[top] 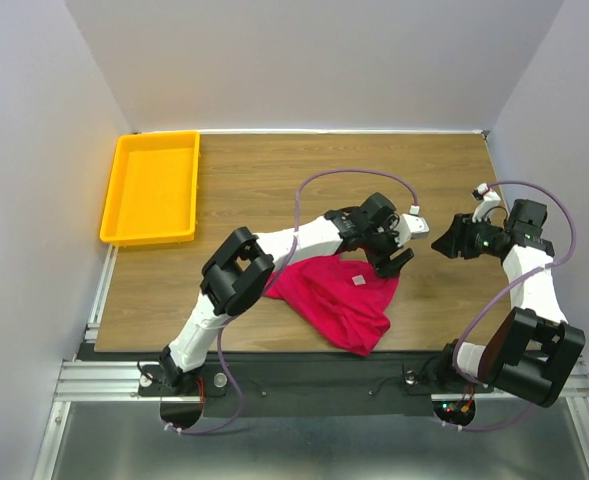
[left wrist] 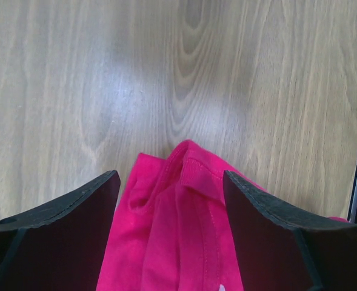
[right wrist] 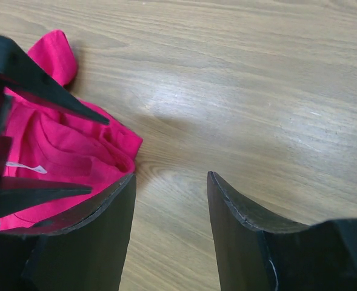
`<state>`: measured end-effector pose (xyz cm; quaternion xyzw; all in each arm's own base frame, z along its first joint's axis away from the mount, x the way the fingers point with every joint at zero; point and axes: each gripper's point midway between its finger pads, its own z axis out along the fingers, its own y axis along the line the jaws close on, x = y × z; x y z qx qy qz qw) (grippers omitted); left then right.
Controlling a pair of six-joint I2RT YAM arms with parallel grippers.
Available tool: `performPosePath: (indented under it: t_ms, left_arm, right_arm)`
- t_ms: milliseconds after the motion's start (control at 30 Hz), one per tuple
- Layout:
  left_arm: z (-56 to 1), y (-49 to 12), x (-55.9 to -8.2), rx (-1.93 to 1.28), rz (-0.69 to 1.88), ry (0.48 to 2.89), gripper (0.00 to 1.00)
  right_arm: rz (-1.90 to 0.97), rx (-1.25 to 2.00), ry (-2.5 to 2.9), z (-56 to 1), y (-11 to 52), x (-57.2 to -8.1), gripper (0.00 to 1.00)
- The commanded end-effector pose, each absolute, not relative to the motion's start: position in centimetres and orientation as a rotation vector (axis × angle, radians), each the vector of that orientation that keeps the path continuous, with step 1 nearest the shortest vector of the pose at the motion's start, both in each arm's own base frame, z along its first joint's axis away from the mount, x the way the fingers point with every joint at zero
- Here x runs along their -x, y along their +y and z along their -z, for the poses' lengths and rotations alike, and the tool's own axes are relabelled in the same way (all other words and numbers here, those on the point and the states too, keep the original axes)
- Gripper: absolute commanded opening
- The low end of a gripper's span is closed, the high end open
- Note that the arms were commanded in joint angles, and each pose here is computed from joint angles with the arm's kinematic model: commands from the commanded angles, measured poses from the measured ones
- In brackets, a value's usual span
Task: Fold and stack the t-shirts
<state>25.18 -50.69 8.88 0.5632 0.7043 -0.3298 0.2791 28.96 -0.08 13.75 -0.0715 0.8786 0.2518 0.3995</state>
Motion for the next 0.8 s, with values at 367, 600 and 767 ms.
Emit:
performPosePath:
  t_ms: [367, 600, 767]
  left_arm:
    - [-10.5, -52.1, -23.0, -1.621, 1.019, 1.871, 0.33]
    - [-14.3, -52.3, -24.1, -1.559, 1.002, 1.824, 0.00]
    - [-23.6, -49.7, -28.2, -1.373, 0.850, 1.698, 0.00]
  right_arm:
    - [-0.640, 0.215, 2.139, -15.4, 0.1, -29.3, 0.56]
    - [-0.661, 0.234, 2.122, -15.6, 0.4, -29.1, 0.56]
    - [-0.793, 0.322, 2.046, -16.6, 2.2, -28.6, 0.57]
